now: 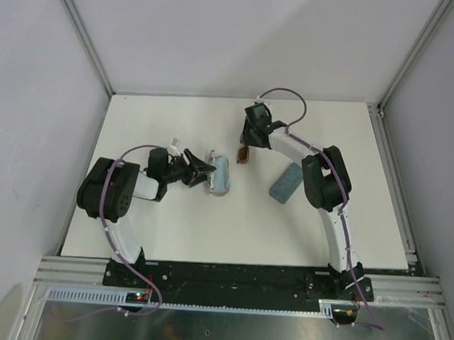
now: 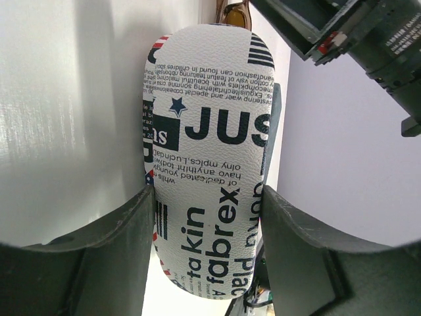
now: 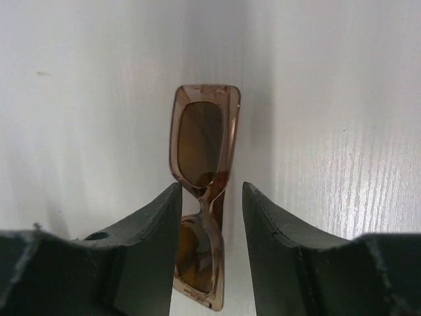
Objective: Organize the sunglasses
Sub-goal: Pick up the sunglasses from the center of the board.
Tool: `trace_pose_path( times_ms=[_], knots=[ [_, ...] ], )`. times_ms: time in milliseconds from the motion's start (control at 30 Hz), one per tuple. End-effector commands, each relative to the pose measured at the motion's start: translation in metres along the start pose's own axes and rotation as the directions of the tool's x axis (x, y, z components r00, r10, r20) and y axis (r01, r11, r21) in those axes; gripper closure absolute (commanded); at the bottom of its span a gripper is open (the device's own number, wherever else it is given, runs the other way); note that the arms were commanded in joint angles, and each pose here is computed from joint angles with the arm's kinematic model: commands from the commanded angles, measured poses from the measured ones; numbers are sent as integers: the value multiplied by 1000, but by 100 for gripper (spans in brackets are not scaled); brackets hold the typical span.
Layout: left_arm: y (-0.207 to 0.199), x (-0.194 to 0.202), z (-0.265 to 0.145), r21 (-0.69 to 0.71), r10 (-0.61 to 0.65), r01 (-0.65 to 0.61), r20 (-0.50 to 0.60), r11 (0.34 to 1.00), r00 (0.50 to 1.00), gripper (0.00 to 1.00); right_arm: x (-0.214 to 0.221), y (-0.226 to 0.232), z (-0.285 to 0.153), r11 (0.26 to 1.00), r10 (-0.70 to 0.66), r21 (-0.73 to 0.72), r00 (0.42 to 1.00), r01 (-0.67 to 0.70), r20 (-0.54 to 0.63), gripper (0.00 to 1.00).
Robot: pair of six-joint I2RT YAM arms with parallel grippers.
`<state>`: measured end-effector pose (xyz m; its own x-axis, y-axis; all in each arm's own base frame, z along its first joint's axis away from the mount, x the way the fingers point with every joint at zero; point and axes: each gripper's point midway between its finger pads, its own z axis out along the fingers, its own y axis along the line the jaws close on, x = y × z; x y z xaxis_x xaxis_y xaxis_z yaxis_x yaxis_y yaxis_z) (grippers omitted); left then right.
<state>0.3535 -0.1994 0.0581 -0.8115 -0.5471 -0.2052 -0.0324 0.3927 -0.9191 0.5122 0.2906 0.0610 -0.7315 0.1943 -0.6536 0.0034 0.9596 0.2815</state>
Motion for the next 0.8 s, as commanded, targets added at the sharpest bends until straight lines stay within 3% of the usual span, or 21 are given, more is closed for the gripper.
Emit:
trace_pose_path(
  times_ms=[0, 167, 467, 633, 767],
  knots=[
    [-5, -4, -4, -1, 59, -59, 3, 998, 998, 54, -2, -4, 9, 999, -29, 37, 1000, 29, 1, 56],
    [-5, -4, -4, -2, 65, -65, -5, 998, 998, 54, 4, -6, 19, 998, -35, 45, 999, 36, -13, 64],
    [-5, 1, -5, -10, 87, -87, -53, 996, 995, 55, 1, -4, 1, 996, -90, -21, 996, 89, -18, 91],
    [-5, 9, -10, -12, 102, -103, -91, 995, 991, 55, -3, 3, -36, 966, -143, -220, 990, 139, -5, 94],
    [-2, 18, -16, -23, 112, -115, -117, 993, 987, 55, 1, 17, -77, 863, -219, -469, 976, 187, -15, 94]
  ],
)
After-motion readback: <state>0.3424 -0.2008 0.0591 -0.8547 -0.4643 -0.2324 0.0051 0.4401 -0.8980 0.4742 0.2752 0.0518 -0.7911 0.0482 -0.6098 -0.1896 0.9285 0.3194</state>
